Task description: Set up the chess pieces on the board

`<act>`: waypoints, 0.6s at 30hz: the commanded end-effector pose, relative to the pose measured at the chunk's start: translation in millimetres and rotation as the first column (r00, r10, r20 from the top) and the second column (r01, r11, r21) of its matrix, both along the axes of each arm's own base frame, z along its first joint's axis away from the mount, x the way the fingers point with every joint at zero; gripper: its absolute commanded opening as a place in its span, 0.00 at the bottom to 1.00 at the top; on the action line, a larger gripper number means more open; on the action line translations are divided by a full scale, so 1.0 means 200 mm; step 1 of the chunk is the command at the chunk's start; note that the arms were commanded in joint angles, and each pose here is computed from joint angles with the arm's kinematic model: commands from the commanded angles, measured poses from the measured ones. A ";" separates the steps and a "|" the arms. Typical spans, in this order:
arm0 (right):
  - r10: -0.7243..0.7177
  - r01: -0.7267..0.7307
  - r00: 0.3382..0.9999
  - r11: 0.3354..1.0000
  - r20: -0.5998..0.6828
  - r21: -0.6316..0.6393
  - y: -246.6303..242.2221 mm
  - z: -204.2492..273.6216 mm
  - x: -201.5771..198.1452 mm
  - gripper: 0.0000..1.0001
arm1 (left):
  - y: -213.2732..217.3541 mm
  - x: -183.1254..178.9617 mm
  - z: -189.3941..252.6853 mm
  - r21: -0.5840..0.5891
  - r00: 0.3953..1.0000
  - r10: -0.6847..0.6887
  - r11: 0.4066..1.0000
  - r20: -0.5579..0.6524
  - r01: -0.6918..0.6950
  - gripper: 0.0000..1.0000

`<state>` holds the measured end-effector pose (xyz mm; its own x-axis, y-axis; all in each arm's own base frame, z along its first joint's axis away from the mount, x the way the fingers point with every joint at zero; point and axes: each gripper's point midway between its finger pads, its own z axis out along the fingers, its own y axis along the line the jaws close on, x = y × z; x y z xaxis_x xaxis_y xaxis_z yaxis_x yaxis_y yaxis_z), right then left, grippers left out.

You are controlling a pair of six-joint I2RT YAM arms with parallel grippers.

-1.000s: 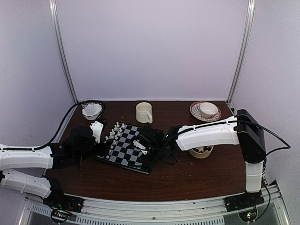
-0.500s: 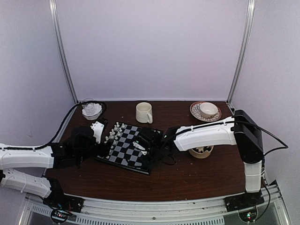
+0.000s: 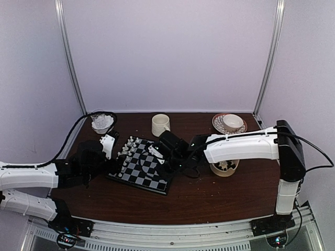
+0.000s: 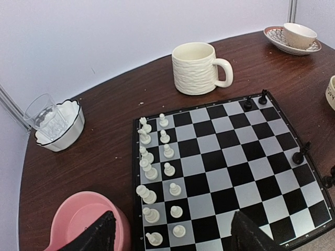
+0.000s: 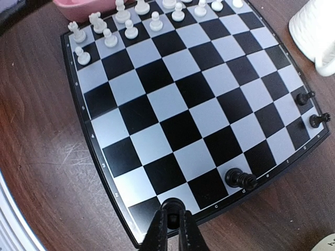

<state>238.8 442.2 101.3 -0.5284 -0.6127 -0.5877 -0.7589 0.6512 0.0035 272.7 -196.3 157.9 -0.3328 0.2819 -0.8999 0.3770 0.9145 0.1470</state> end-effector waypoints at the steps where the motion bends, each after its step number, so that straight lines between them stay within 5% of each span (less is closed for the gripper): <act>1: -0.026 0.024 0.996 0.999 0.084 0.022 0.00 0.20 0.09 0.04 | -0.02 0.01 0.08 -0.053 1.000 -0.003 0.999 0.020 0.004 0.76; 18: -0.190 0.190 0.980 0.982 0.056 0.002 -0.07 0.13 0.59 0.05 | -0.01 0.00 0.07 -0.067 1.000 -0.003 0.998 0.007 0.004 0.76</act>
<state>340.0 435.7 145.9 -0.5717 -0.5024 -0.6487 -0.6483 0.7612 -0.0181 269.5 -196.4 157.6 -0.3454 0.2696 -0.8989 0.3852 0.9142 0.1262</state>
